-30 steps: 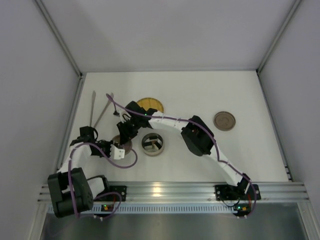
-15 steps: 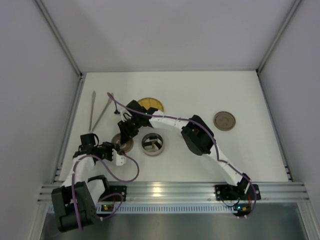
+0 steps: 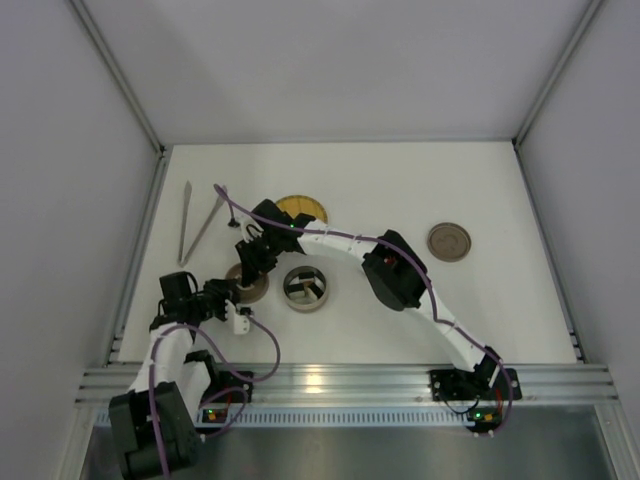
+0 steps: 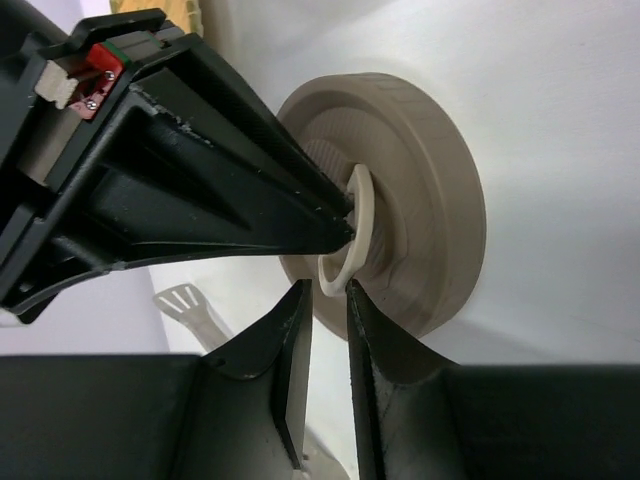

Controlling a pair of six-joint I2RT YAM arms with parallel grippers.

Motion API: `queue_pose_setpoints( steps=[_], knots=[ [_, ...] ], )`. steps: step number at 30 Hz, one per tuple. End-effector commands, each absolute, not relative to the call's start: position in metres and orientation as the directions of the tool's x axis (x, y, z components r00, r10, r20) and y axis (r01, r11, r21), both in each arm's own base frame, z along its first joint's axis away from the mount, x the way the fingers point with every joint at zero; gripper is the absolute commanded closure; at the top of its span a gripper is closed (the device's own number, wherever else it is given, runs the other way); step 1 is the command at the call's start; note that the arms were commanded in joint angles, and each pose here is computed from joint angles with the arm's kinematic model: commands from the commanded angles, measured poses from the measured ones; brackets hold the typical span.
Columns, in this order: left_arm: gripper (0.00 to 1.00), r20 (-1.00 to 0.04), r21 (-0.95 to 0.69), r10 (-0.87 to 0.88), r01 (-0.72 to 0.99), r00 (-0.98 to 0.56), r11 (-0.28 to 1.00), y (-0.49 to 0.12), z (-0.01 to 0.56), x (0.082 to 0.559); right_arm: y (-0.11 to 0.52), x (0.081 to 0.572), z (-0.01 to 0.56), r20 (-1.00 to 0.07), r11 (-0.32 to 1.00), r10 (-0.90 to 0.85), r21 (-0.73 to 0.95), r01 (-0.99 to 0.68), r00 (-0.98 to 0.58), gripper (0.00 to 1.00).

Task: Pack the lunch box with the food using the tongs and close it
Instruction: Adjust the box lid at the center of the board.

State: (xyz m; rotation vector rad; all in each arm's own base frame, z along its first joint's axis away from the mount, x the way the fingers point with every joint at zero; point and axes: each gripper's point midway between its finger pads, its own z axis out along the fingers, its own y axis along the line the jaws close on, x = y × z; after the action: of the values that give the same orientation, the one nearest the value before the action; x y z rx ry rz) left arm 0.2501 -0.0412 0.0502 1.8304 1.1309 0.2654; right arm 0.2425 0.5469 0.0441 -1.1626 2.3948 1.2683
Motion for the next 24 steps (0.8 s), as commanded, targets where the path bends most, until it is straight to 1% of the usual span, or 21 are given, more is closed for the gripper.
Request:
queue_pose_setpoints(
  steps=[1, 7, 10, 13, 14, 18, 19, 20, 22, 23, 24],
  knots=[
    [0.75, -0.077, 0.906, 0.715, 0.348, 0.695, -0.24, -0.054, 0.092, 0.268, 0.524, 0.229, -0.005, -0.362, 0.424, -0.621, 0.59, -0.687, -0.695, 0.76],
    [0.75, -0.085, 0.911, 0.714, 0.344, 0.695, -0.227, -0.055, 0.102, 0.267, 0.523, 0.229, -0.003, -0.363, 0.423, -0.623, 0.589, -0.689, -0.693, 0.76],
    [0.74, -0.123, 0.904, 0.722, 0.378, 0.681, -0.202, -0.054, 0.102, 0.266, 0.525, 0.231, 0.005, -0.376, 0.412, -0.614, 0.597, -0.689, -0.693, 0.75],
    [0.72, -0.128, 0.903, 0.731, 0.384, 0.67, -0.194, -0.052, 0.107, 0.27, 0.528, 0.235, 0.017, -0.397, 0.398, -0.597, 0.608, -0.687, -0.698, 0.73],
    [0.71, -0.126, 0.904, 0.737, 0.383, 0.664, -0.19, -0.05, 0.109, 0.272, 0.527, 0.24, 0.02, -0.403, 0.399, -0.587, 0.61, -0.685, -0.702, 0.73],
    [0.71, -0.174, 0.89, 0.75, 0.428, 0.639, -0.159, -0.047, 0.117, 0.275, 0.529, 0.253, 0.039, -0.437, 0.394, -0.55, 0.616, -0.682, -0.712, 0.73],
    [0.71, -0.173, 0.882, 0.747, 0.438, 0.642, -0.173, -0.047, 0.117, 0.274, 0.529, 0.256, 0.043, -0.445, 0.393, -0.542, 0.615, -0.683, -0.713, 0.73],
    [0.71, -0.227, 0.848, 0.746, 0.504, 0.626, -0.165, -0.046, 0.105, 0.267, 0.529, 0.259, 0.045, -0.45, 0.394, -0.535, 0.616, -0.682, -0.715, 0.73],
    [0.71, -0.208, 0.839, 0.741, 0.505, 0.639, -0.2, -0.042, 0.106, 0.267, 0.529, 0.261, 0.051, -0.461, 0.39, -0.529, 0.614, -0.686, -0.713, 0.73],
    [0.7, -0.229, 0.825, 0.737, 0.529, 0.636, -0.2, -0.042, 0.099, 0.265, 0.529, 0.26, 0.052, -0.462, 0.389, -0.529, 0.614, -0.687, -0.712, 0.73],
    [0.7, -0.224, 0.826, 0.734, 0.524, 0.642, -0.207, -0.041, 0.098, 0.264, 0.53, 0.261, 0.057, -0.471, 0.384, -0.526, 0.612, -0.691, -0.709, 0.73]
  ],
)
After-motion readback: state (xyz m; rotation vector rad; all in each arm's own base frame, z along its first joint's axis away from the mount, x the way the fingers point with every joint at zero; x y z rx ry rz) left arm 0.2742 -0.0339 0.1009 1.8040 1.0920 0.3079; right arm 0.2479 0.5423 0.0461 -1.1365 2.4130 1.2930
